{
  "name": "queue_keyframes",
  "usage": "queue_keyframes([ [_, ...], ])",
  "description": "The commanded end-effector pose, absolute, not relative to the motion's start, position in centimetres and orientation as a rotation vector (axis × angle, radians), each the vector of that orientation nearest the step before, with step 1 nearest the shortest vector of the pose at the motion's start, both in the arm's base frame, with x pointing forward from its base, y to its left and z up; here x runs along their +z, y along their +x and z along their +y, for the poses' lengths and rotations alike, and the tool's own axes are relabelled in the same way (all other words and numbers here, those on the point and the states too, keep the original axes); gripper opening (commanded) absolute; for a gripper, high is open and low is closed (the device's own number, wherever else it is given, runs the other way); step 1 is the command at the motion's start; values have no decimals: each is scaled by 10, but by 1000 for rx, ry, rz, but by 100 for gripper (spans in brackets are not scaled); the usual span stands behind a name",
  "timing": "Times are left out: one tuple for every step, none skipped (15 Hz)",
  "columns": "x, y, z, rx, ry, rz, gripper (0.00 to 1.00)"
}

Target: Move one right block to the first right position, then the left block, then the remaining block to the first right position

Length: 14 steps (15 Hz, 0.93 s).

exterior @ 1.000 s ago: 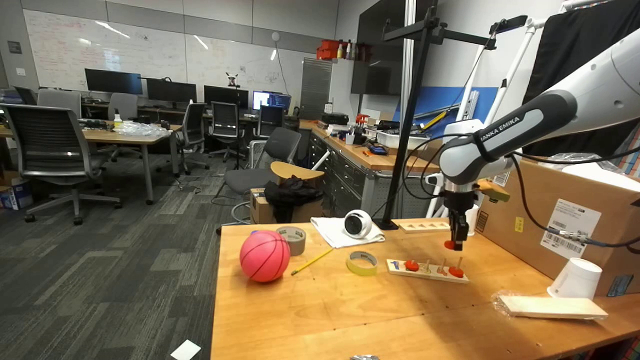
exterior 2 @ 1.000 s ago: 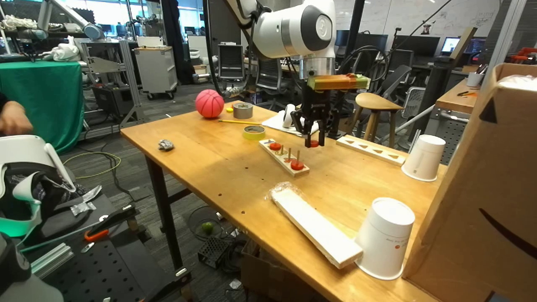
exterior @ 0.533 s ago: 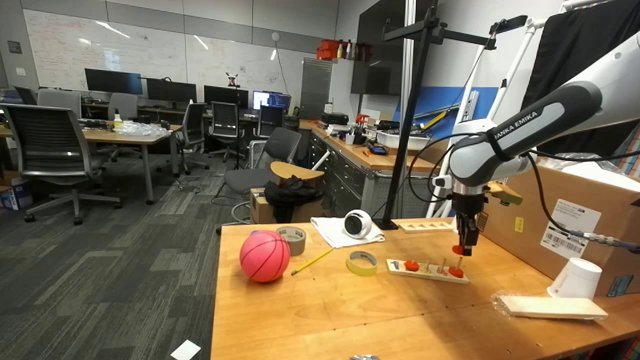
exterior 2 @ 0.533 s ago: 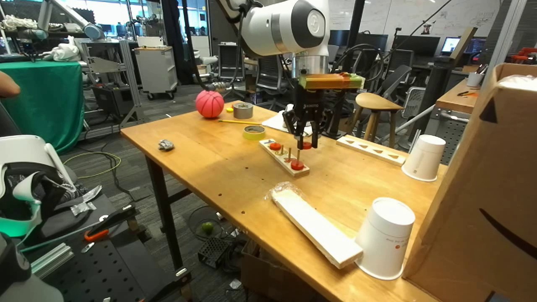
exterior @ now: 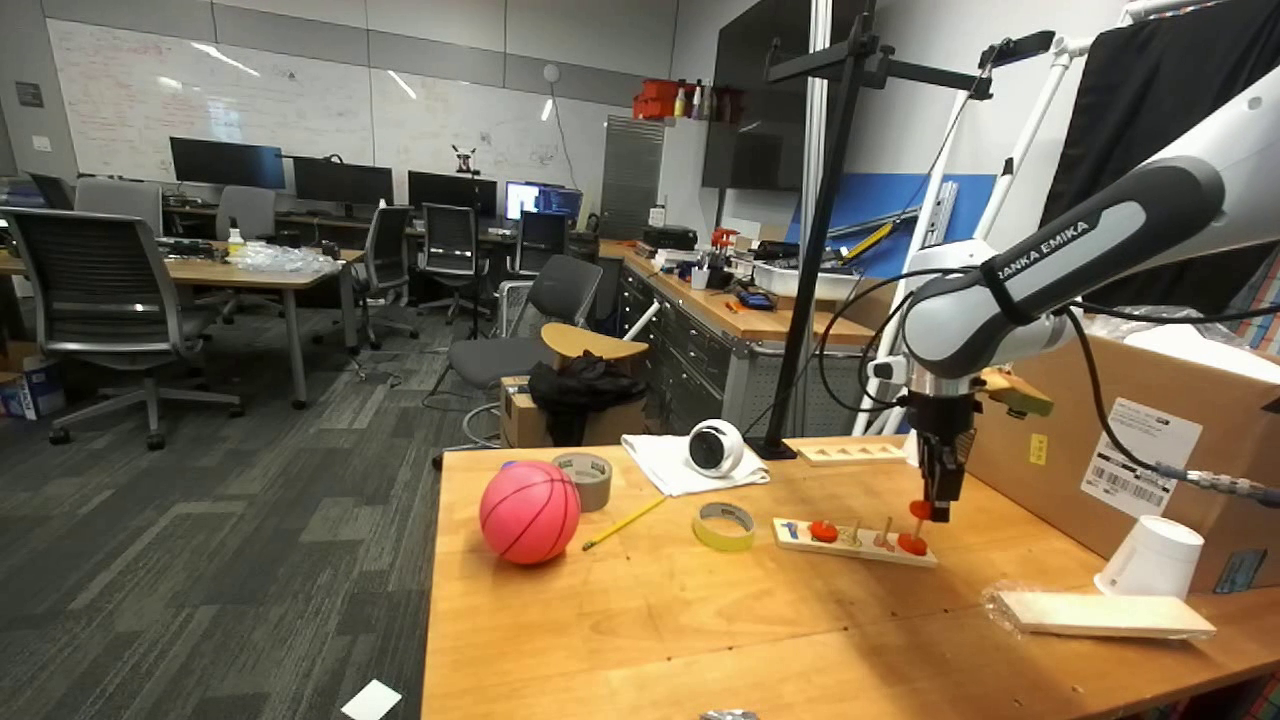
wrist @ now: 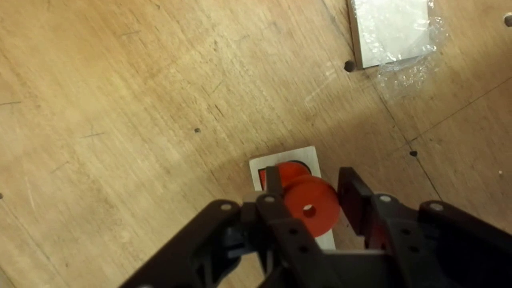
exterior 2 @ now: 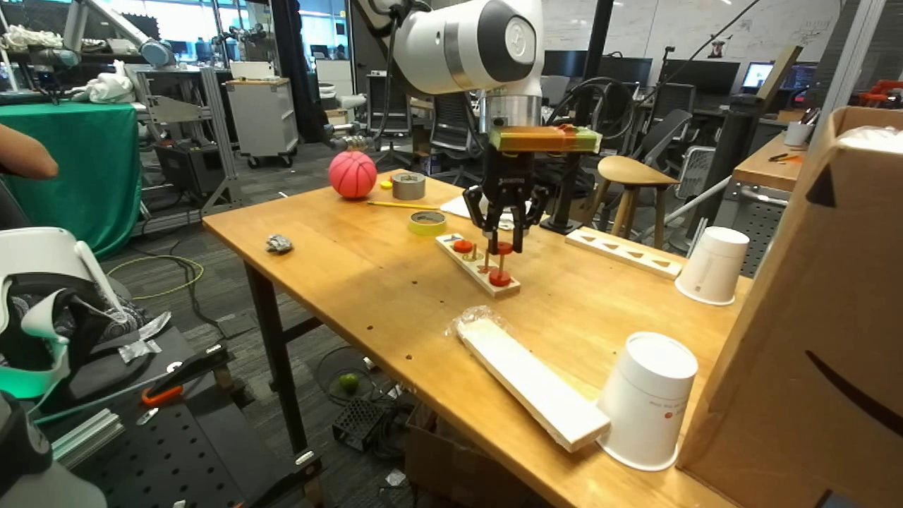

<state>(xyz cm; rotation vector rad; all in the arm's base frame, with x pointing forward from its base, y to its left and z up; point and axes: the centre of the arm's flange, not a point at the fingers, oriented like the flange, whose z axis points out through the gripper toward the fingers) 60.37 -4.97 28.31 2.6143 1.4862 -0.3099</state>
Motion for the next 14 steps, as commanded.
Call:
queue_keyframes([
  [287, 608, -42, -279, 2607, 1494, 24],
  [286, 609, -41, -281, 2605, 1497, 24],
  [284, 611, -41, -286, 2605, 1500, 24],
  [281, 613, -42, -296, 2606, 1501, 24],
  [279, 615, -43, -303, 2611, 1504, 24],
  [277, 617, -44, -307, 2612, 1505, 24],
  [277, 618, -44, -306, 2610, 1503, 24],
  [277, 619, -45, -306, 2607, 1502, 24],
  [276, 621, -46, -304, 2606, 1499, 24],
  [277, 622, -46, -304, 2601, 1497, 24],
  [279, 624, -46, -301, 2595, 1495, 24],
  [280, 625, -46, -298, 2592, 1494, 24],
  [281, 627, -47, -296, 2591, 1493, 24],
  [282, 628, -47, -294, 2591, 1492, 24],
])
